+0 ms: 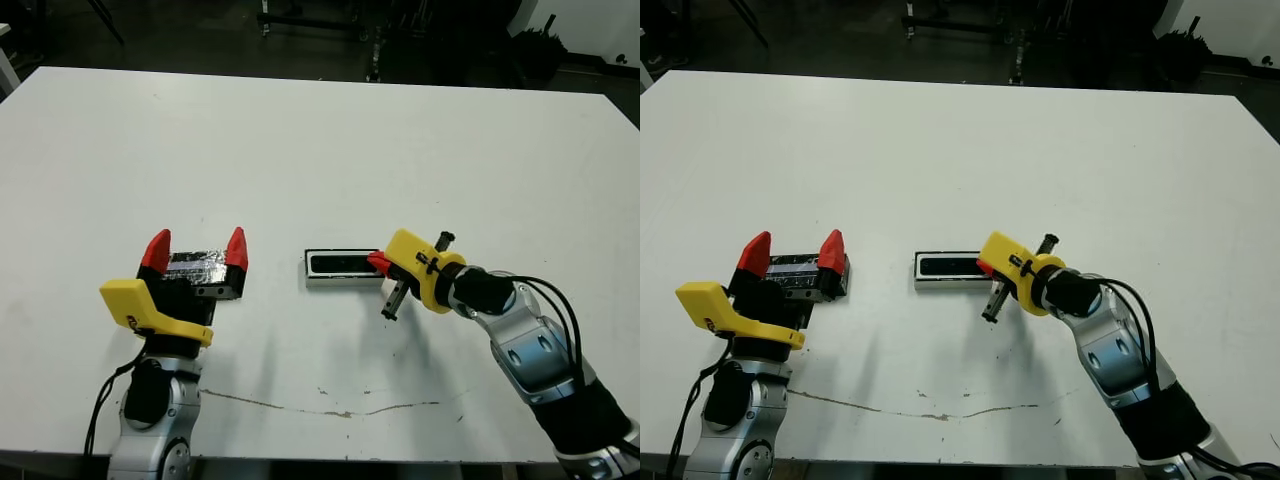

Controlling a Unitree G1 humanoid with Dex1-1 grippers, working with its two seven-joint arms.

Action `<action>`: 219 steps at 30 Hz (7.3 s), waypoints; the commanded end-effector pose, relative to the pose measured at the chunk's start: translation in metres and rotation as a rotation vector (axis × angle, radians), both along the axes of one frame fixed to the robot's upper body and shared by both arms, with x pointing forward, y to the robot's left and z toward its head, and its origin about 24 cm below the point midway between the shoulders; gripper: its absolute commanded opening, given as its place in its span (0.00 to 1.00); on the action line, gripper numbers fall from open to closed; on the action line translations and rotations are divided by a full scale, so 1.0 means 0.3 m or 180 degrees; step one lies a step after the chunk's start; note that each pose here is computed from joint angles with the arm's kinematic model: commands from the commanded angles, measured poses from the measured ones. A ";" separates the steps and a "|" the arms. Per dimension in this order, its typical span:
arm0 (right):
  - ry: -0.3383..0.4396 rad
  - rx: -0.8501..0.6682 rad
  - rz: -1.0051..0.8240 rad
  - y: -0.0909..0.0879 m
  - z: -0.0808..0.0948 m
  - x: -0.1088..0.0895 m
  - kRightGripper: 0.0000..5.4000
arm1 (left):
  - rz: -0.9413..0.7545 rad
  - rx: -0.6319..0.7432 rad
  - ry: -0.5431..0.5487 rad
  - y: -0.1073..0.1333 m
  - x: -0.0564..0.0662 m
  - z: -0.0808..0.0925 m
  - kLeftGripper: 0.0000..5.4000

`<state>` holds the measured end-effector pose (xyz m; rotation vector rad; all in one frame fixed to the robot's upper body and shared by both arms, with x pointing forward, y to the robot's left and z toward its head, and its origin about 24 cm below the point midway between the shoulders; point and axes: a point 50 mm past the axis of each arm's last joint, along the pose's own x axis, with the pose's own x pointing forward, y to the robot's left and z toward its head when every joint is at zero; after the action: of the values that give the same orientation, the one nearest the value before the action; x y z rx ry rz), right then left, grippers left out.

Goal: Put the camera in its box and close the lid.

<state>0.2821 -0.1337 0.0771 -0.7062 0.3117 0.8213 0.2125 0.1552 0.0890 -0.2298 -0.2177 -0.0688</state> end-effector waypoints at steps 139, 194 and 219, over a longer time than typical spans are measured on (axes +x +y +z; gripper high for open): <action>-0.0712 0.2144 -0.1599 -0.273 0.219 -0.204 0.00 | -0.3959 0.3354 0.2811 0.327 0.332 0.123 0.58; -0.0634 0.2171 -0.1521 -0.251 0.214 -0.206 0.00 | -0.4255 0.2776 0.1446 -0.034 0.370 0.065 0.58; -0.0622 0.2148 -0.1509 -0.250 0.198 -0.203 0.00 | -0.3926 0.2656 0.1590 0.006 0.448 0.057 0.58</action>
<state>0.2218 -0.2063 0.1392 -0.0543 -0.0044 0.3603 0.3446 0.1581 0.1061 0.4823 0.4716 -1.2871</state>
